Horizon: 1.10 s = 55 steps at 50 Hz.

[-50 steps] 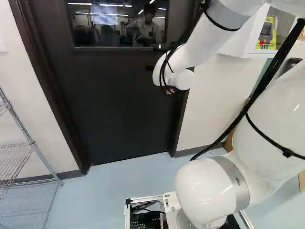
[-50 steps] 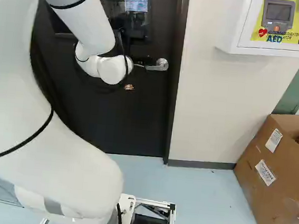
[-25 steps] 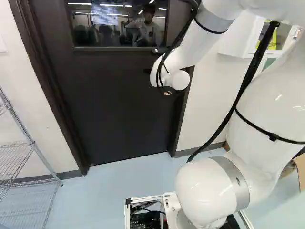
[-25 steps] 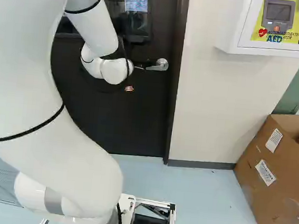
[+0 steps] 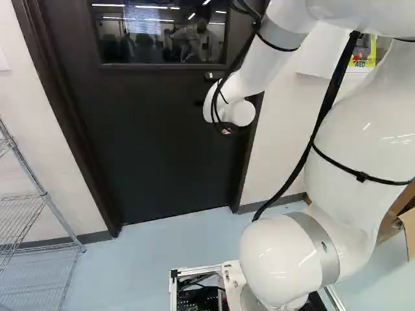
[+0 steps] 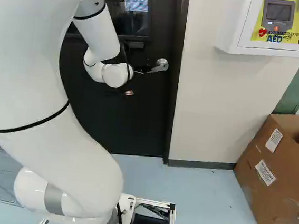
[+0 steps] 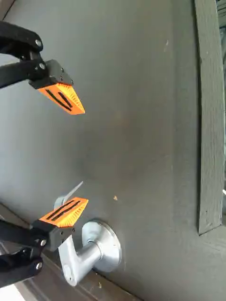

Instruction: Open the door and move inside

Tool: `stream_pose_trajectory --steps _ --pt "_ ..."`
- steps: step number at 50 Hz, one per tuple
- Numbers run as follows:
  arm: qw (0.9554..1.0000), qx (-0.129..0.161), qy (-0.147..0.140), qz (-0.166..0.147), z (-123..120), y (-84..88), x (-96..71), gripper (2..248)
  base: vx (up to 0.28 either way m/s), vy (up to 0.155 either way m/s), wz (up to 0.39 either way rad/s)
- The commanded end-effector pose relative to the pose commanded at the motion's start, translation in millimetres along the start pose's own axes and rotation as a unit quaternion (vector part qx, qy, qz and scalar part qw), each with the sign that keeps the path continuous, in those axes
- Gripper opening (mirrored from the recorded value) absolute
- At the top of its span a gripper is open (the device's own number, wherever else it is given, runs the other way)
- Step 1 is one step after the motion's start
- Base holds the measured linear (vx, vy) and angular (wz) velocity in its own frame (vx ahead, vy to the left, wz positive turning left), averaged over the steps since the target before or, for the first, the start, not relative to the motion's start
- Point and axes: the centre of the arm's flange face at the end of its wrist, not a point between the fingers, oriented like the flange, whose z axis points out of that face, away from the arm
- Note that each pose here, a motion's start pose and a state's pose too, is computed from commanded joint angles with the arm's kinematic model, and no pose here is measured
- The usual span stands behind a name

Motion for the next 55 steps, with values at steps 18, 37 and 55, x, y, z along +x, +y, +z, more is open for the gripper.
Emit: stream_pose_trajectory --steps 18,37,55 --pt "0.9998 0.000 -0.020 0.000 5 0.0 -18.3 247 0.000 0.000 0.000" --pt "0.9991 0.000 -0.042 0.000 11 0.0 -37.6 247 0.000 0.000 0.000" --pt "0.9983 0.000 -0.058 0.000 16 0.0 -52.0 247 0.000 0.000 0.000"
